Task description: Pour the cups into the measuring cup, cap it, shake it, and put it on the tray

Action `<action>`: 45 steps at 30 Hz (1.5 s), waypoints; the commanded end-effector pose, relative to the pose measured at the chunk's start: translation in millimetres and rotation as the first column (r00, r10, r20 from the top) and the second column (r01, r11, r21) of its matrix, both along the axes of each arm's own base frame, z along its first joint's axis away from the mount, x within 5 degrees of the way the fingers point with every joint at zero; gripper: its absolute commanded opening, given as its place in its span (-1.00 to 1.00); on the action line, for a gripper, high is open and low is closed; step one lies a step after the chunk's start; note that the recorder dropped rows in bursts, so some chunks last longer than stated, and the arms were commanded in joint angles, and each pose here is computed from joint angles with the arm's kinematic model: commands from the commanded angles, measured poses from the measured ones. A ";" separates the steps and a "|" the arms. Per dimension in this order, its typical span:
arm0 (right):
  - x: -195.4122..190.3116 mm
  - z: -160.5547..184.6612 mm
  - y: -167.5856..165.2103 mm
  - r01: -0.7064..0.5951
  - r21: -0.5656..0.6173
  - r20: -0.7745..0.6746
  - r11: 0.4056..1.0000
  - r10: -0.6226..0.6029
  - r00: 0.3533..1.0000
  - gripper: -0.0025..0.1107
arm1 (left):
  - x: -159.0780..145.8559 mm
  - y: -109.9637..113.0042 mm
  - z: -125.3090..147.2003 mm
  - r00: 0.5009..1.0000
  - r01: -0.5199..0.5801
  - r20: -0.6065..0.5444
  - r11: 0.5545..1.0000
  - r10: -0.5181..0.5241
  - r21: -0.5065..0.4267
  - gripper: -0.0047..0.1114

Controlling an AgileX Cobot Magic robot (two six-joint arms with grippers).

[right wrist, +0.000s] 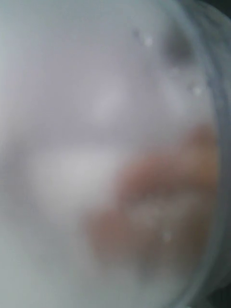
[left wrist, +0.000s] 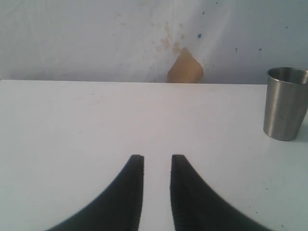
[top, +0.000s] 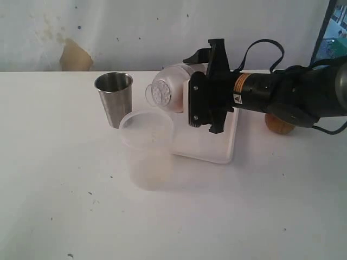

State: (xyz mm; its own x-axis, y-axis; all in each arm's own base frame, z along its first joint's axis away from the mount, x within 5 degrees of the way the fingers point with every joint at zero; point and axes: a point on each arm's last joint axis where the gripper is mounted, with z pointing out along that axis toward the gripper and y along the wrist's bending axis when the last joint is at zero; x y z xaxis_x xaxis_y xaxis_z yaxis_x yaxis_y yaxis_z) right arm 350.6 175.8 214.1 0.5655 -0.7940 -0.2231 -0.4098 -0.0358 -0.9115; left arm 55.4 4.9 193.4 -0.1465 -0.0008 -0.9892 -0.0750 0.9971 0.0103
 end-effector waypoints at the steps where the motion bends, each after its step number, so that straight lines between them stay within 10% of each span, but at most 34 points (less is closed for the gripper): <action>1: -1.1 16.7 2.2 -0.041 -0.001 0.096 0.999 0.041 0.995 -0.96 | -0.1 -0.3 -1.2 1.000 0.002 0.003 1.000 -0.002 -0.011 -0.56; 45: 6.5 28.9 5.4 -0.056 -0.034 0.175 0.998 0.061 0.983 -0.96 | -0.1 -0.3 -1.2 1.000 0.002 0.003 1.000 -0.002 -0.011 -0.56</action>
